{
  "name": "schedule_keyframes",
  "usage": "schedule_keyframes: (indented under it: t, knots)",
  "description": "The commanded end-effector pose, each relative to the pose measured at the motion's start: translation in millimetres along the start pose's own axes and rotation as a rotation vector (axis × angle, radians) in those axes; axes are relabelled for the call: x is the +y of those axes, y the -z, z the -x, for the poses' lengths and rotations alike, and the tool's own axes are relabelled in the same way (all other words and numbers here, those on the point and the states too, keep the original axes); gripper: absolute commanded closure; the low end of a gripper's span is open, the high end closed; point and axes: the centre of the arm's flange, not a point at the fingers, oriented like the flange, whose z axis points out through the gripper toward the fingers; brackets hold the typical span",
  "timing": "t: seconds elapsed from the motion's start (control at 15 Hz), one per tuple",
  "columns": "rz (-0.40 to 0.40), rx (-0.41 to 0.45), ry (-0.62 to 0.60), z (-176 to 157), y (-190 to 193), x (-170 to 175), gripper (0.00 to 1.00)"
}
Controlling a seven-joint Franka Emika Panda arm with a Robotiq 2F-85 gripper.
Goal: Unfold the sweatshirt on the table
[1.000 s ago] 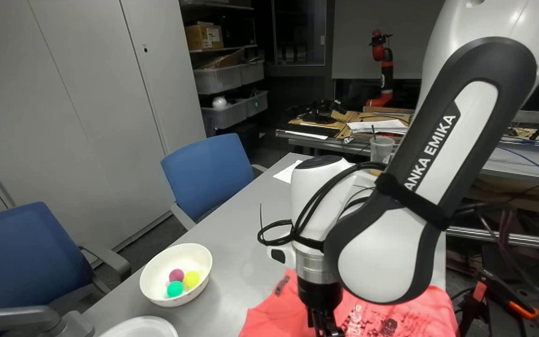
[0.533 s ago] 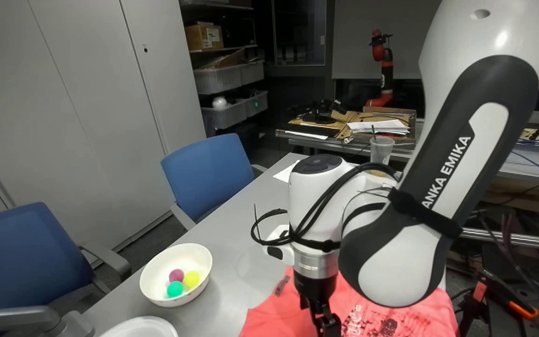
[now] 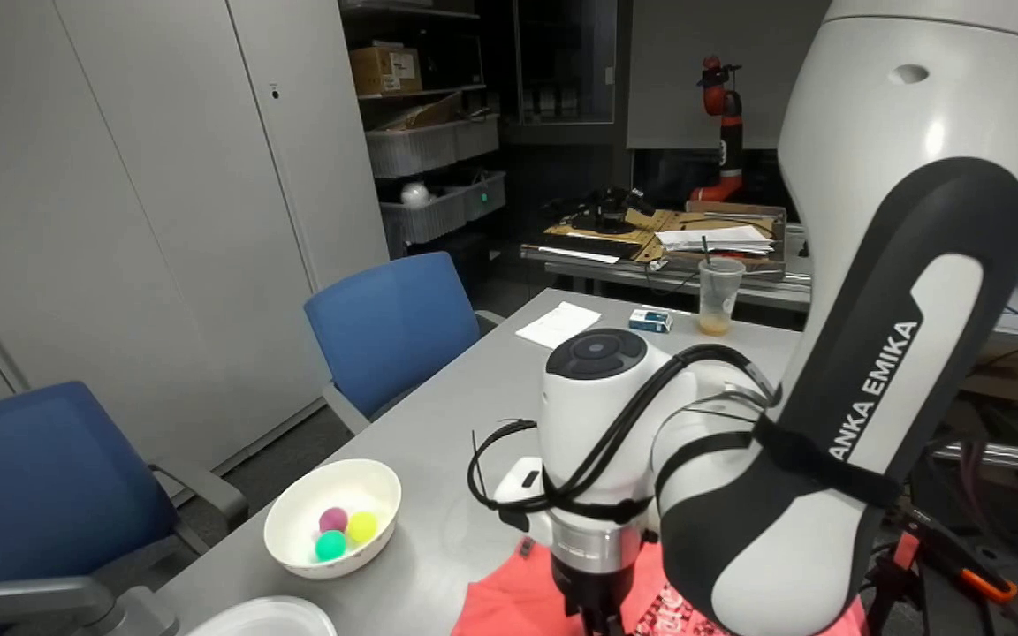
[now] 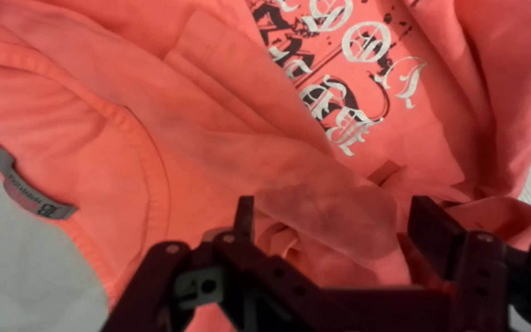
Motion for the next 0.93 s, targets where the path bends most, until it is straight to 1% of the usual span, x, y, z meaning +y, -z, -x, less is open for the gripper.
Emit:
schedule_keyframes:
  t: [0.0, 0.2, 0.33, 0.47, 0.53, 0.73, 0.87]
  knots:
    - [0.022, 0.003, -0.006, -8, -15, -1, 0.45]
    - [0.012, -0.004, -0.020, -7, -24, -1, 0.70]
    - [0.005, -0.011, -0.036, -4, -29, 1, 0.85]
    - [0.023, -0.027, -0.051, 2, -28, 4, 0.98]
    - [0.032, -0.041, -0.056, 7, -25, 6, 1.00]
    - [0.054, -0.090, -0.082, 26, -3, 18, 0.99]
    - [0.059, -0.116, -0.121, 37, 19, 27, 0.99]
